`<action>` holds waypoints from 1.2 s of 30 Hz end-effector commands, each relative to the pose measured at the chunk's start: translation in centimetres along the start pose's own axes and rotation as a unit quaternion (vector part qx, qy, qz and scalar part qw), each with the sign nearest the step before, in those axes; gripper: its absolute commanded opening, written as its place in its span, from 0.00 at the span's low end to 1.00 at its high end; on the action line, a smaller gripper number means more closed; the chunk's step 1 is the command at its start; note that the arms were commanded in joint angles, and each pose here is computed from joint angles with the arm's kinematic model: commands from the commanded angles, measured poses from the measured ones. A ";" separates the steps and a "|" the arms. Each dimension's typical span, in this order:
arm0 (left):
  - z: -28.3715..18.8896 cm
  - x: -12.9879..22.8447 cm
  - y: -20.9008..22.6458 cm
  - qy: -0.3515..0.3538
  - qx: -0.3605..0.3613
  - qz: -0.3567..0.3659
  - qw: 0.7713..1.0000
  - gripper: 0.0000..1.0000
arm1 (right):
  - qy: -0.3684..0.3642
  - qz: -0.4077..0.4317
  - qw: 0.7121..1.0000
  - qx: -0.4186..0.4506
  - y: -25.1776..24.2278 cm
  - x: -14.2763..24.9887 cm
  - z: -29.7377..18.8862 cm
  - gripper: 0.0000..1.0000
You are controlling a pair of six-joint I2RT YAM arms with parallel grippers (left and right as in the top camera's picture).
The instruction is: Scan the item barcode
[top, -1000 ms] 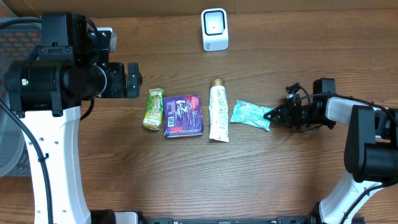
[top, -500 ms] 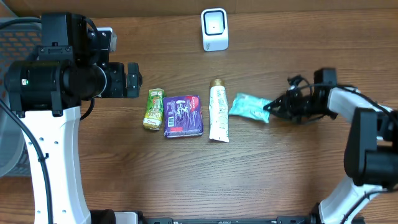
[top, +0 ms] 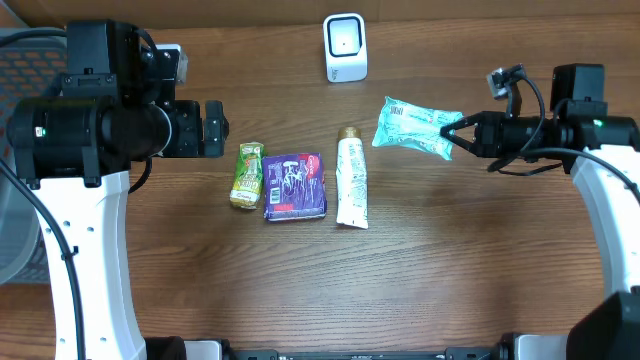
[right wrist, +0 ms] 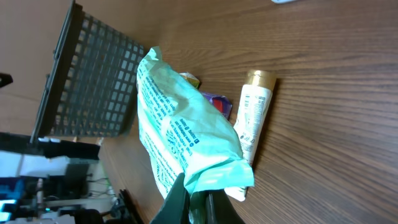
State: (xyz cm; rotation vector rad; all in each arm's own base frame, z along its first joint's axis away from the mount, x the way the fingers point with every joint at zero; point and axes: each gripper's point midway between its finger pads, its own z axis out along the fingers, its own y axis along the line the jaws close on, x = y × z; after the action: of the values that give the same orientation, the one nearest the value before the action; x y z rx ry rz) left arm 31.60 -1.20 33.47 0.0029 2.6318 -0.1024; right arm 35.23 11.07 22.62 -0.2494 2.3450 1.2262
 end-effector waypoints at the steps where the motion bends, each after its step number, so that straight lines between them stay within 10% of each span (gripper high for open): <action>1: -0.1 -0.3 0.2 -0.004 -0.003 0.009 1.000 1.00 | -0.016 -0.048 0.999 0.008 1.7 -0.6 -1.1 0.04; 10: -0.1 -0.3 0.2 -0.004 -0.003 0.009 1.000 0.99 | -0.025 0.068 0.976 0.207 -1.1 -1.2 -0.1 0.04; 21: -0.1 -0.3 0.2 -0.004 -0.003 0.009 1.000 1.00 | -0.189 -0.074 0.853 0.481 4.1 -9.2 -2.6 0.04; 36: -0.1 -0.3 0.2 -0.004 -0.003 0.009 1.000 1.00 | -0.193 -0.355 0.738 0.540 4.0 -16.6 9.1 0.04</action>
State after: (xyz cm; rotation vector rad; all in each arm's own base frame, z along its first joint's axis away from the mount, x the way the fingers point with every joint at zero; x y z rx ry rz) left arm 31.63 -1.20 33.48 0.0030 2.6307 -0.1023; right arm 49.37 19.58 30.41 -0.2348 1.9160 -0.3144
